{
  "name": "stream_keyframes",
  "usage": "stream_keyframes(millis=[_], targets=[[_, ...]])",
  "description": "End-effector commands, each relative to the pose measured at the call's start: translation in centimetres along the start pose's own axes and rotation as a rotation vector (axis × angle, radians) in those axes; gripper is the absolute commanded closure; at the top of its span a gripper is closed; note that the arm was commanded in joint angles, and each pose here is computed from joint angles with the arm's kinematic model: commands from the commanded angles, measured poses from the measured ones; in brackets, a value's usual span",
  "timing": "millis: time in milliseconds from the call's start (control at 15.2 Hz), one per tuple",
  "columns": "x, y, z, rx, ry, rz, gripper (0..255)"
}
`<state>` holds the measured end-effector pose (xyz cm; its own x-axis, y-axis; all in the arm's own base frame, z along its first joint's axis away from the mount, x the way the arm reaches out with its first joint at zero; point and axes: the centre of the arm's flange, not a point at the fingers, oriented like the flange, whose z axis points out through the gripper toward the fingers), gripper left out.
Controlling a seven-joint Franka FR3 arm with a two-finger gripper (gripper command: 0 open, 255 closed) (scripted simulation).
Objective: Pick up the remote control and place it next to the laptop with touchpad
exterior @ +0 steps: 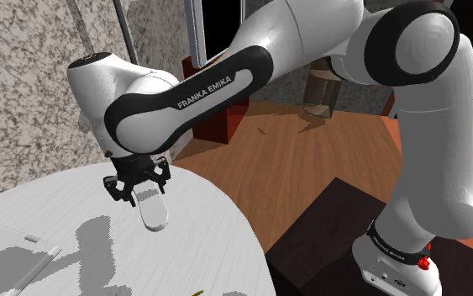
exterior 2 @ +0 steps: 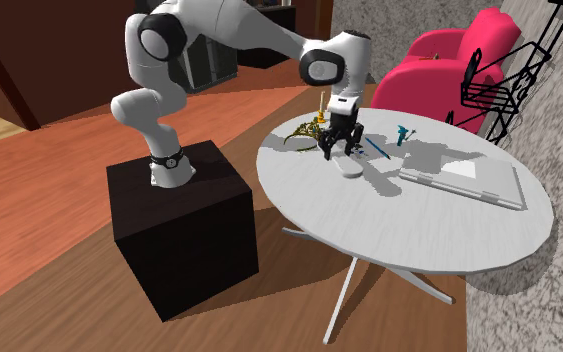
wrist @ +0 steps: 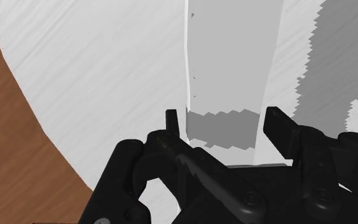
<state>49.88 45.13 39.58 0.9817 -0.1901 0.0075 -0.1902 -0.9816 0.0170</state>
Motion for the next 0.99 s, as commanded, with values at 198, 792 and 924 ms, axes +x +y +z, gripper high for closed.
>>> stream_keyframes(millis=[198, 792, 924], targets=[[-0.8, -6.6, -0.2, 0.000, 0.001, 0.001, 255], [-1.7, -14.0, 1.1, 0.000, 0.001, 0.001, 255], [-1.7, -14.0, 2.2, 0.000, 0.001, 0.001, 255]])
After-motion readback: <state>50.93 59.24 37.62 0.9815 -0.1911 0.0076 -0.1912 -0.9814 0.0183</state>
